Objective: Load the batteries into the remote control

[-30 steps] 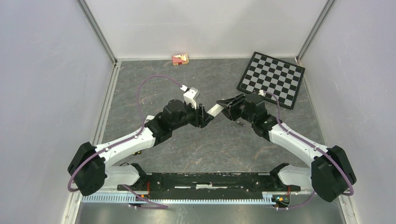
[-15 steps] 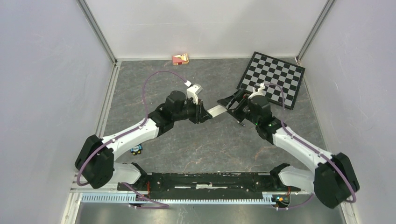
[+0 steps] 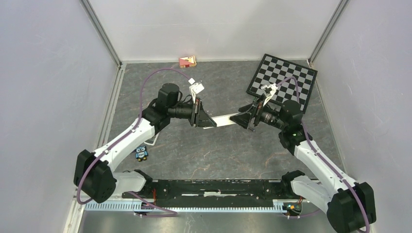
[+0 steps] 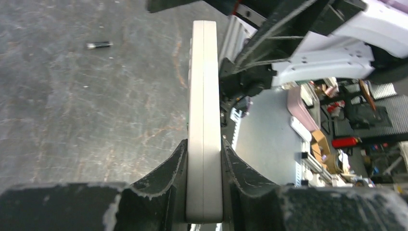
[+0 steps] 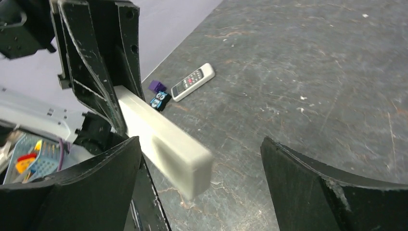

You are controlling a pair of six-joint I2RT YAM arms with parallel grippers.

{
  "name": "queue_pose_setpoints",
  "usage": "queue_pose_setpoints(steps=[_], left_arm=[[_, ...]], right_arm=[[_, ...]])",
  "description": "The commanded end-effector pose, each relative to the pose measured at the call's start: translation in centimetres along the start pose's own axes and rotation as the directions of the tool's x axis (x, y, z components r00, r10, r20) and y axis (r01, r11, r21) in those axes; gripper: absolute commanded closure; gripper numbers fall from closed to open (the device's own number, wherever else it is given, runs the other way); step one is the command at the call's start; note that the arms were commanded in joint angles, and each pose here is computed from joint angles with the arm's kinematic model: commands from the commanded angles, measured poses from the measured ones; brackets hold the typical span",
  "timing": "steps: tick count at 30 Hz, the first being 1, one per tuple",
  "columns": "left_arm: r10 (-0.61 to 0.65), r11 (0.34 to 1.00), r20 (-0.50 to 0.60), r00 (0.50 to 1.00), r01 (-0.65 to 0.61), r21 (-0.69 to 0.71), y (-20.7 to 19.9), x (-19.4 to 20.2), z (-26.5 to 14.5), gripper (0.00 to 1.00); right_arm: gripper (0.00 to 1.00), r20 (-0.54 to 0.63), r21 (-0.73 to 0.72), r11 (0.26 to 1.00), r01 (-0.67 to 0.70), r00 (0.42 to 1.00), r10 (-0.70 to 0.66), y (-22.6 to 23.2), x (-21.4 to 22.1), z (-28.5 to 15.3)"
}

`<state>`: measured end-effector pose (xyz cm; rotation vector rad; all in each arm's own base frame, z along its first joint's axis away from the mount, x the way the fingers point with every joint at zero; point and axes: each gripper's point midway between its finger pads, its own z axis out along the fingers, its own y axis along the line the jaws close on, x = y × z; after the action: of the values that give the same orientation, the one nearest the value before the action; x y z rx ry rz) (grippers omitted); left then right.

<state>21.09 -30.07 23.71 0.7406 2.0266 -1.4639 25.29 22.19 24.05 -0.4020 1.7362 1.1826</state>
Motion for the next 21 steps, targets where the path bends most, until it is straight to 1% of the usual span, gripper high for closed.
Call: queue_pose_setpoints(steps=[1, 3, 6, 12, 14, 15, 18, 20, 21], left_arm=[[0.115, 0.977, -0.003, 0.993, -0.113, 0.18, -5.2, -0.7, -2.0, 0.98], [0.12, 0.974, 0.003, 0.993, -0.118, 0.194, -5.7, -0.8, -2.2, 0.98], [0.122, 0.965, -0.011, 0.992, -0.116, 0.235, -6.4, -0.9, -2.3, 0.98], [0.129, 0.96, -0.013, 0.992, -0.122, 0.252, -6.8, -1.4, -2.3, 0.98], [0.132, 0.958, -0.014, 0.991, -0.124, 0.258, -7.0, -1.6, -2.3, 0.98], [0.135, 0.956, -0.016, 0.991, -0.126, 0.265, -7.1, -1.5, -2.4, 0.98], [0.147, 0.95, -0.017, 0.989, -0.136, 0.28, -7.6, -1.3, -2.8, 0.98], [0.165, 0.944, -0.014, 0.986, -0.153, 0.292, -8.1, -1.1, -3.1, 0.98], [0.176, 0.939, -0.012, 0.984, -0.164, 0.302, -8.4, -1.0, -3.3, 0.98]], right_arm=[[0.02, -0.006, -0.183, 0.973, 0.139, 0.99, -0.142, 3.3, -1.1, -0.1], [0.02, 0.0, -0.242, 0.962, 0.13, 0.991, -0.134, 4.3, -1.1, -0.2], [0.04, 0.021, -0.323, 0.937, 0.135, 0.99, -0.136, 6.1, -1.3, -0.6], [0.06, -0.013, -0.356, 0.928, 0.114, 0.992, -0.127, 6.9, -0.4, -0.1], [0.09, -0.021, -0.348, 0.931, 0.109, 0.992, -0.123, 6.8, -0.3, 0.3], [0.12, -0.02, -0.335, 0.936, 0.106, 0.993, -0.12, 6.5, -0.4, 0.5], [0.27, -0.019, -0.303, 0.948, 0.096, 0.994, -0.107, 6.0, -0.9, 1.1], [0.42, -0.021, -0.292, 0.953, 0.084, 0.995, -0.094, 5.6, -1.1, 1.4], [0.46, -0.024, -0.287, 0.955, 0.081, 0.995, -0.092, 5.4, -1.0, 1.5]])
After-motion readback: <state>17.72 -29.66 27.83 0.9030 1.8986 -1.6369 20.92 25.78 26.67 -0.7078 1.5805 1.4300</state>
